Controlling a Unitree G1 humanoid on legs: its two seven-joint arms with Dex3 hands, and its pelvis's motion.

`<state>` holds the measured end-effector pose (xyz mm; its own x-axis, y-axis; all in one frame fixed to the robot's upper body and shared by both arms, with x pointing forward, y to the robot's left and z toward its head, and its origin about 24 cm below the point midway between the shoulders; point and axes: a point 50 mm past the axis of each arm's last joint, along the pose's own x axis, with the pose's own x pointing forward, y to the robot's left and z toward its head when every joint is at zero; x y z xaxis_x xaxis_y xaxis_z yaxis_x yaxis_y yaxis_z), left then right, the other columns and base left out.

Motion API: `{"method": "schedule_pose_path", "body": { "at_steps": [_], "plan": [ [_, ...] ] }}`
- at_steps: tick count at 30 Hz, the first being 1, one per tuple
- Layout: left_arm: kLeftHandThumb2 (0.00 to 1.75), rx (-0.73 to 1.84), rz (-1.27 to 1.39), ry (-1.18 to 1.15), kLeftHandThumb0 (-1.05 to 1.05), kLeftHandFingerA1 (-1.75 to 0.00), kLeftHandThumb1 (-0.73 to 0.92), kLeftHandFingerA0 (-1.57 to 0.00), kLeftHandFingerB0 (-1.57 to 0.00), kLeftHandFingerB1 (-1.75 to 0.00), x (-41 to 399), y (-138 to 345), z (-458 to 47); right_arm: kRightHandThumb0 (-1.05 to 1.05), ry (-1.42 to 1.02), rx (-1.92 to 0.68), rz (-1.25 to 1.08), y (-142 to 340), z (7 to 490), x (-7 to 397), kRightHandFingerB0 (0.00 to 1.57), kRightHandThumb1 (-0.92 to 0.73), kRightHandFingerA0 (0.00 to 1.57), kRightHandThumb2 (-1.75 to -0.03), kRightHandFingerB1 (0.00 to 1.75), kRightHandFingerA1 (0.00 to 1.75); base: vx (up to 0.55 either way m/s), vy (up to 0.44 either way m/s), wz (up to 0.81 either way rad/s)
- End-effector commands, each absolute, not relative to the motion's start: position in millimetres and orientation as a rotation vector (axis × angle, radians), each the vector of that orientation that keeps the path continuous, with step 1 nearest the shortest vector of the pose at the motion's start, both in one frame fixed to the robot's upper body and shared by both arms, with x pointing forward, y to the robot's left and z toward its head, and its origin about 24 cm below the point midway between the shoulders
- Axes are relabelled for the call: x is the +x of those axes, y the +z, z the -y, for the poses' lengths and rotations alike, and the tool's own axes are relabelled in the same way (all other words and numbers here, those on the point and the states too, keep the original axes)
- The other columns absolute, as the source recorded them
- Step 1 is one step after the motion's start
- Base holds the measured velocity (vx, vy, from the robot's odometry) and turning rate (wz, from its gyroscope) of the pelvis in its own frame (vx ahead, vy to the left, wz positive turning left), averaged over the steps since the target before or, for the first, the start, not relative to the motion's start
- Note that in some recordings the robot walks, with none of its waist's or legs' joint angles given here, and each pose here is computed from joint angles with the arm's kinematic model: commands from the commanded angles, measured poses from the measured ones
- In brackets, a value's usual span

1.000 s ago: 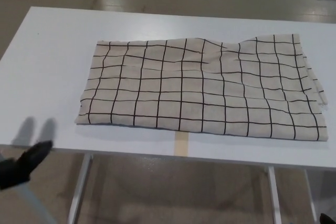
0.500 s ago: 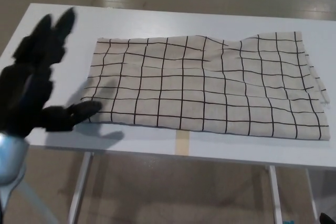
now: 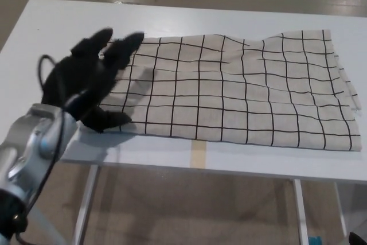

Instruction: Use the left hand to fold a white towel with checkered patterns in half.

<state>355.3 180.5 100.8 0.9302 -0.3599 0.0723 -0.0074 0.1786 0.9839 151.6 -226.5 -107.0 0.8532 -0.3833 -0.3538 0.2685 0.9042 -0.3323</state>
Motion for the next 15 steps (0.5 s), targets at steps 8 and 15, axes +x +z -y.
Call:
{"method": "schedule_pose_path", "body": {
  "at_steps": [8, 15],
  "plan": [
    [0.68, 1.680, 0.195, -0.286, -0.57, 0.00, 0.36, 0.00, 0.00, -0.12, 365.0, 76.0, -189.9, -0.31, -0.371, -0.267, -0.401, -106.3, 228.9, 145.8, 0.00, -0.62, 0.00, -1.11, 0.49, 0.48, 0.00, 0.000, 0.00],
    [0.70, 1.674, 0.170, -0.300, -0.54, -0.04, 0.35, 0.00, 0.00, -0.15, 364.8, 67.9, -186.3, -0.31, -0.377, -0.267, -0.401, -106.1, 228.6, 147.4, 0.00, -0.62, 0.00, -1.11, 0.49, 0.48, 0.00, 0.000, 0.00]
  ]
}}
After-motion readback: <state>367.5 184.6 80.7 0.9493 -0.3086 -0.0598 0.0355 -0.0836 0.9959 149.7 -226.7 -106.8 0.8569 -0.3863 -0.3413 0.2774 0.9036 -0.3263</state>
